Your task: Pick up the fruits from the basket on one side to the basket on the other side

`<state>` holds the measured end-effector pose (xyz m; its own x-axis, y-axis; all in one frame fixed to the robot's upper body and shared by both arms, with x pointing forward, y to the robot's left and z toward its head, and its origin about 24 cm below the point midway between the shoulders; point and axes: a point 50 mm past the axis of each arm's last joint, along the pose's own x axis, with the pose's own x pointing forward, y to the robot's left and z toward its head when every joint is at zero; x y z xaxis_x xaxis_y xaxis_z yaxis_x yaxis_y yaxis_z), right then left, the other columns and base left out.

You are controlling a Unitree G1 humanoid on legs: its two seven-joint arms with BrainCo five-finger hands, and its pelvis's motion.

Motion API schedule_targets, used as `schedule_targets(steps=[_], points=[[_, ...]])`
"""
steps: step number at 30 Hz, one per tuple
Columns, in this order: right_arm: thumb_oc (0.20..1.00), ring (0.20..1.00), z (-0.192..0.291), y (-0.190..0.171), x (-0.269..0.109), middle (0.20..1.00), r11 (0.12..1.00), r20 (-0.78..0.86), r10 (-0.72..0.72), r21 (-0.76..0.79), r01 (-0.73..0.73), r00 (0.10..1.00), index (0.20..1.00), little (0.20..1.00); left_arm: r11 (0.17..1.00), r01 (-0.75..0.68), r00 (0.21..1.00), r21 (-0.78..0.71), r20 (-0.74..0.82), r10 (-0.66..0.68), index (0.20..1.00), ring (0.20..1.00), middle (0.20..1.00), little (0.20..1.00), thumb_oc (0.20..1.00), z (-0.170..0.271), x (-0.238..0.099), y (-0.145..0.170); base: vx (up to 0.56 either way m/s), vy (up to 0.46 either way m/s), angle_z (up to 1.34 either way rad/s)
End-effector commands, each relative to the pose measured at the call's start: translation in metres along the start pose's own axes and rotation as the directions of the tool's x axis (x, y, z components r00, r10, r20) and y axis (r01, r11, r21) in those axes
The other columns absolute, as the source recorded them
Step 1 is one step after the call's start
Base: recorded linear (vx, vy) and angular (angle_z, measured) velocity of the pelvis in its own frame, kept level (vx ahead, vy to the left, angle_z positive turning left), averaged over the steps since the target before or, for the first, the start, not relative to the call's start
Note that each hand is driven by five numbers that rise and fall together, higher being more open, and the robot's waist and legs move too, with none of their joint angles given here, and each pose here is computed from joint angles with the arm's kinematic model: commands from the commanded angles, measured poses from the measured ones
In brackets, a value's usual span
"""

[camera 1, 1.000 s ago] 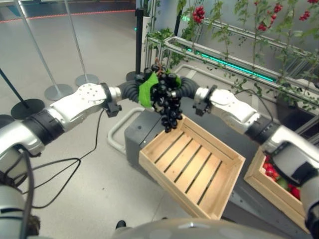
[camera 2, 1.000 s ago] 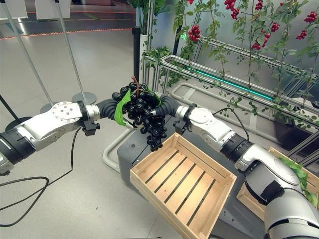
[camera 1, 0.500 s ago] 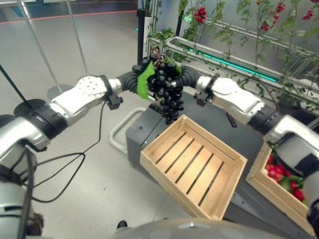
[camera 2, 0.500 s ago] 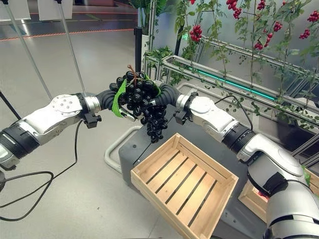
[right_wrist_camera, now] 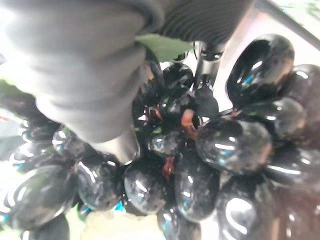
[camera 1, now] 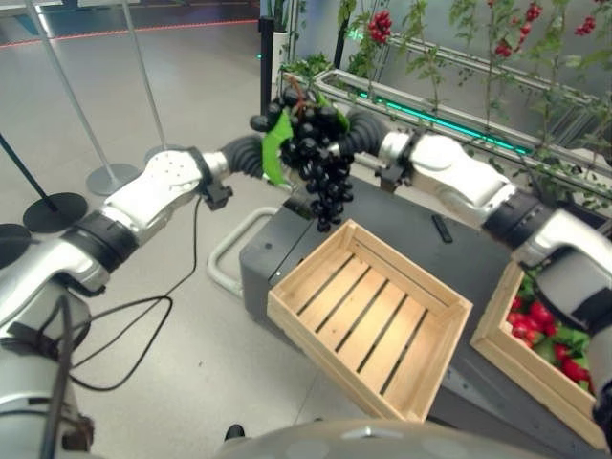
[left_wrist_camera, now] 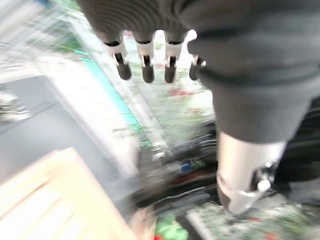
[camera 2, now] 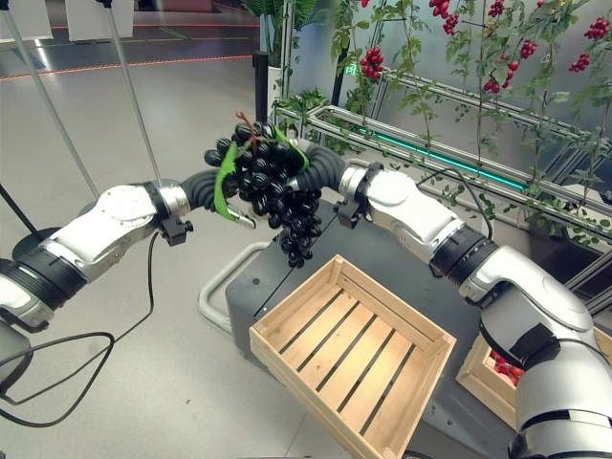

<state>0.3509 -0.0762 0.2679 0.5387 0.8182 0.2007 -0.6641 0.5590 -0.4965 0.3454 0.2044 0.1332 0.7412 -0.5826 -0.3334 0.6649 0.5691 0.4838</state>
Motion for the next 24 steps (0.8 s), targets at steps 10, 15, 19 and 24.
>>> schedule_targets(steps=[10, 15, 19, 24], points=[[0.2, 0.2, 0.073, -0.07, -0.046, 0.2, 0.963, 0.202, -0.215, -0.119, 0.242, 0.955, 0.2, 0.2, 0.988, -0.151, 0.989, 0.025, 0.004, 0.151, 1.0, 1.0, 1.0, 1.0, 1.0, -0.001, -0.046, 0.037, 0.0, 0.0, 0.0], [0.2, 0.2, 0.064, -0.083, -0.081, 0.2, 0.942, 0.162, -0.288, -0.127, 0.31, 0.944, 0.2, 0.2, 0.982, -0.187, 0.982, 0.003, 0.01, 0.187, 1.0, 1.0, 1.0, 1.0, 1.0, -0.005, -0.069, 0.043, 0.01, 0.003, 0.0], [0.2, 0.2, 0.058, -0.085, -0.092, 0.2, 0.937, 0.141, -0.308, -0.128, 0.326, 0.941, 0.2, 0.2, 0.976, -0.217, 0.976, -0.009, 0.012, 0.217, 1.0, 1.0, 1.0, 1.0, 1.0, -0.006, -0.08, 0.047, 0.0, 0.0, 0.0], [0.2, 0.2, 0.054, -0.087, -0.097, 0.2, 0.932, 0.158, -0.335, -0.091, 0.351, 0.929, 0.2, 0.2, 0.973, -0.229, 0.972, -0.005, 0.043, 0.229, 1.0, 1.0, 1.0, 1.0, 1.0, -0.001, -0.078, 0.049, 0.0, 0.0, 0.0]])
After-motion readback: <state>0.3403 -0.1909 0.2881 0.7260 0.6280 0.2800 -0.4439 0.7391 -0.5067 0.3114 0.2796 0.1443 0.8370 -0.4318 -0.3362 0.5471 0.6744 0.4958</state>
